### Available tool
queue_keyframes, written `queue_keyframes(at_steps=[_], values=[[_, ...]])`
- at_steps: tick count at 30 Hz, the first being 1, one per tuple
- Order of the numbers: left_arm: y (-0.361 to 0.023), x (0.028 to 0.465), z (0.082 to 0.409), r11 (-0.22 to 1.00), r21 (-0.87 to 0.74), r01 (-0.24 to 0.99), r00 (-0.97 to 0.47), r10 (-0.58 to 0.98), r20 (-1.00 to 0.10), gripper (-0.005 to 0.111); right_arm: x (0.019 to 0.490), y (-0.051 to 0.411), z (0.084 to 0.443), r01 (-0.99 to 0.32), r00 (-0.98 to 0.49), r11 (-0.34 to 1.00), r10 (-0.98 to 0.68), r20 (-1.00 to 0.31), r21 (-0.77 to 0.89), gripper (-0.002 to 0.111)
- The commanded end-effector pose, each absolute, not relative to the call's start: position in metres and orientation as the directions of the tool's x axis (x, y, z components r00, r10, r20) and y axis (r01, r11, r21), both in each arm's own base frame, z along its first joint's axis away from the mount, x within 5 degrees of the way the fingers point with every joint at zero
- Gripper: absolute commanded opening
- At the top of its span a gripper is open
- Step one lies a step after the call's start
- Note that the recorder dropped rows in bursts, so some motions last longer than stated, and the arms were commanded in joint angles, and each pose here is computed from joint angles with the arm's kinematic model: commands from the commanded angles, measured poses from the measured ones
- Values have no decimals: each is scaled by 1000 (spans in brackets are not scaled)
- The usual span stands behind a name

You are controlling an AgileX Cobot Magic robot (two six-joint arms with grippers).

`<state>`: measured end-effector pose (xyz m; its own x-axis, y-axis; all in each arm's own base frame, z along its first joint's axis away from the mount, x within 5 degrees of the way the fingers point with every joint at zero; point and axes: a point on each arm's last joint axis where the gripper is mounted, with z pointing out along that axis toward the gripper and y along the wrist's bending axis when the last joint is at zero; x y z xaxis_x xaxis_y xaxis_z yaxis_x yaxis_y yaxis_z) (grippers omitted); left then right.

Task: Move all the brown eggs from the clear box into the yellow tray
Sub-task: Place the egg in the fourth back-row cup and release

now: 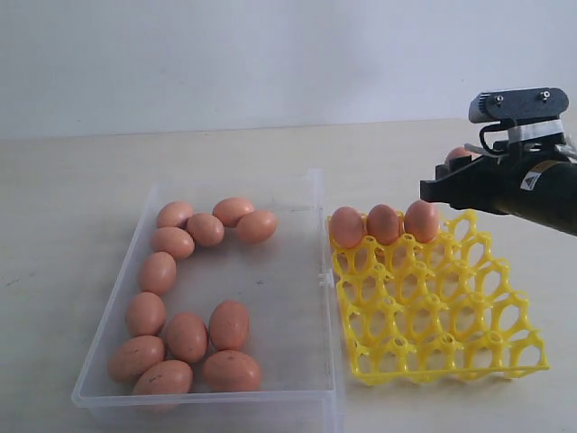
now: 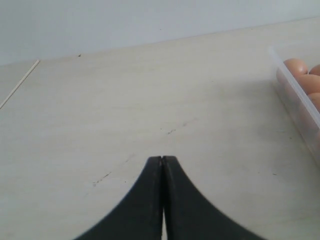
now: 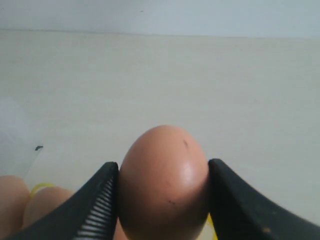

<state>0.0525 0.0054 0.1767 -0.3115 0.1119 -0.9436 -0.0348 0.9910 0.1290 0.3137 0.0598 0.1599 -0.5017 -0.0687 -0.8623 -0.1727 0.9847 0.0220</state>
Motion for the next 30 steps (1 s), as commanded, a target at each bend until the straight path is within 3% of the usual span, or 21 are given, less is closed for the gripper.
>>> queue_keyframes(at_steps=[1,14,17,21,23,27,30], values=[[5,52,179,992,122,-32,-293,108,-950,0,318,59,148,-169,-492,985,-63,-868,25,0],[5,52,179,992,122,-32,-293,108,-950,0,319,55,129,-139,-545,990,-49,-837,33,4],[5,52,179,992,122,-32,-293,108,-950,0,319,55,128,-146,-557,989,-58,-829,29,20],[5,52,179,992,122,-32,-293,108,-950,0,317,55,125,-145,-583,989,-62,-810,28,56],[5,52,179,992,122,-32,-293,108,-950,0,317,55,125,-145,-589,989,-63,-806,28,67],[5,52,179,992,122,-32,-293,108,-950,0,314,54,140,-146,-575,989,-62,-816,28,63],[5,52,179,992,122,-32,-293,108,-950,0,309,53,175,-152,-524,988,-57,-850,27,43]])
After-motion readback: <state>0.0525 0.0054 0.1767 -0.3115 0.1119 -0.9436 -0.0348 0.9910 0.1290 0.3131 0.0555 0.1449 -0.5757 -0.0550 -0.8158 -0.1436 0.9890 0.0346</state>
